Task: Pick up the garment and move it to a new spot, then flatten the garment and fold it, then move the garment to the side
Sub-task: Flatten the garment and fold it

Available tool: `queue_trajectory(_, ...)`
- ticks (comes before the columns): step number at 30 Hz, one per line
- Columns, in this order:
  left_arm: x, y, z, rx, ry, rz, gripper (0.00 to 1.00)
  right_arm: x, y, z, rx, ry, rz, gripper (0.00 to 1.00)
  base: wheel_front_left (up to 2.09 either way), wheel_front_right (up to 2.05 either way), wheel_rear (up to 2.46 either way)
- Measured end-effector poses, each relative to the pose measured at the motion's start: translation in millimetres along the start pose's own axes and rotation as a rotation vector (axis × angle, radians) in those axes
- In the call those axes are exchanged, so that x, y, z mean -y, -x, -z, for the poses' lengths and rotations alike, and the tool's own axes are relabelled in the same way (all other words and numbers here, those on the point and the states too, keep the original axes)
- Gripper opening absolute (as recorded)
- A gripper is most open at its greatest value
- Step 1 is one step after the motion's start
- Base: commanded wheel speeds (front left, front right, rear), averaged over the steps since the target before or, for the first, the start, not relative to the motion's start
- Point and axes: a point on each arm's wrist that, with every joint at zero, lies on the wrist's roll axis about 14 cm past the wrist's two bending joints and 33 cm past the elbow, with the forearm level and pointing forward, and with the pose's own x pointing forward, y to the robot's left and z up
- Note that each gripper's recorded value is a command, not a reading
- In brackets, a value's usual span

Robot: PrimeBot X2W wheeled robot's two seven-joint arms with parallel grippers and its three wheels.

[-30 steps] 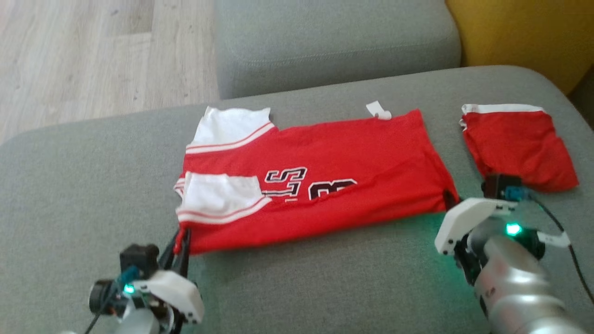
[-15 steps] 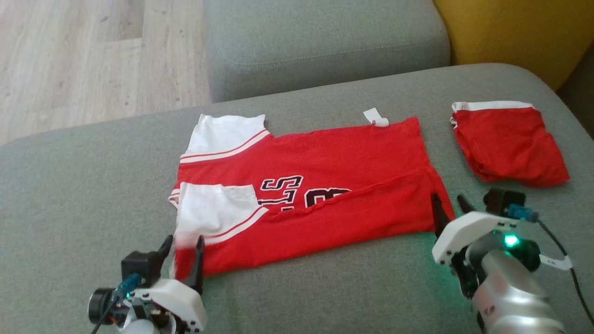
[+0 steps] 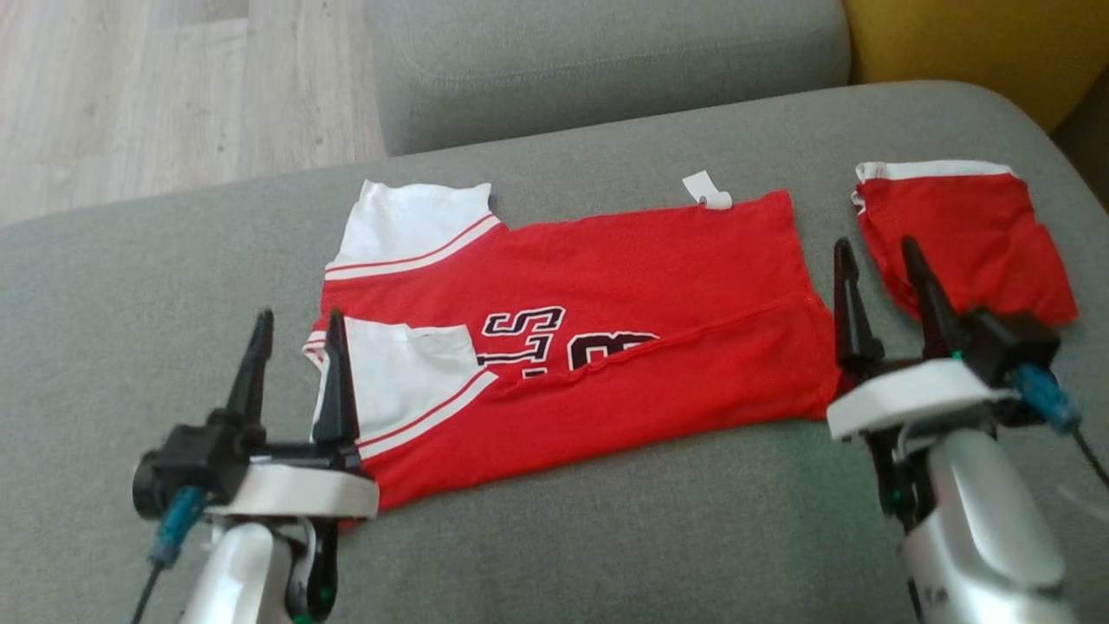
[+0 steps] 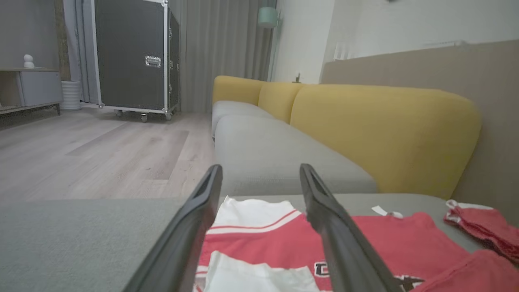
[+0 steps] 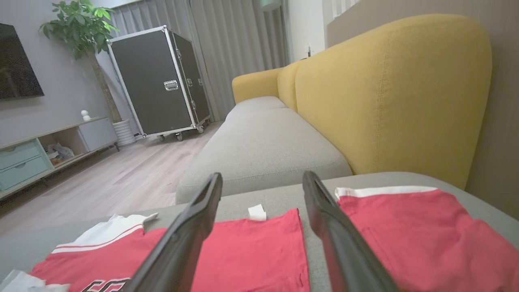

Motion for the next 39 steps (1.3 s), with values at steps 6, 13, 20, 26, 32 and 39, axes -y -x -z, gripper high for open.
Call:
queue_trajectory(6, 5.8, -12.4, 1.1, 0.015, 0.023, 0.034, 1.0, -2.2, 13.4, 17.7, -0.027, -0.002, -0.004, 1.0, 0.0, 0.0, 0.0)
queue_trajectory(13, -0.7, -71.3, 27.6, -0.137, -0.154, 0.157, 1.0, -3.8, -11.6, 20.8, -0.024, 0.002, -0.019, 1.0, 0.0, 0.0, 0.0)
queue_trajectory(20, -22.5, -142.7, 72.4, -0.515, -0.334, 0.227, 1.0, 10.4, -43.3, 23.8, -0.017, 0.011, 0.002, 1.0, 0.0, 0.0, 0.0)
queue_trajectory(26, -44.5, -158.0, 107.4, -0.731, -0.353, 0.215, 1.0, 25.2, -48.6, 28.8, -0.027, 0.012, 0.035, 1.0, 0.0, 0.0, 0.0)
queue_trajectory(32, -63.3, -173.2, 141.0, -0.866, -0.369, 0.193, 1.0, 42.2, -51.4, 33.5, -0.035, 0.019, 0.073, 1.0, 0.0, 0.0, 0.0)
queue_trajectory(39, -65.9, -190.4, 168.1, -0.936, -0.325, 0.176, 1.0, 56.3, -49.3, 43.1, -0.062, 0.029, 0.106, 1.0, 0.0, 0.0, 0.0)
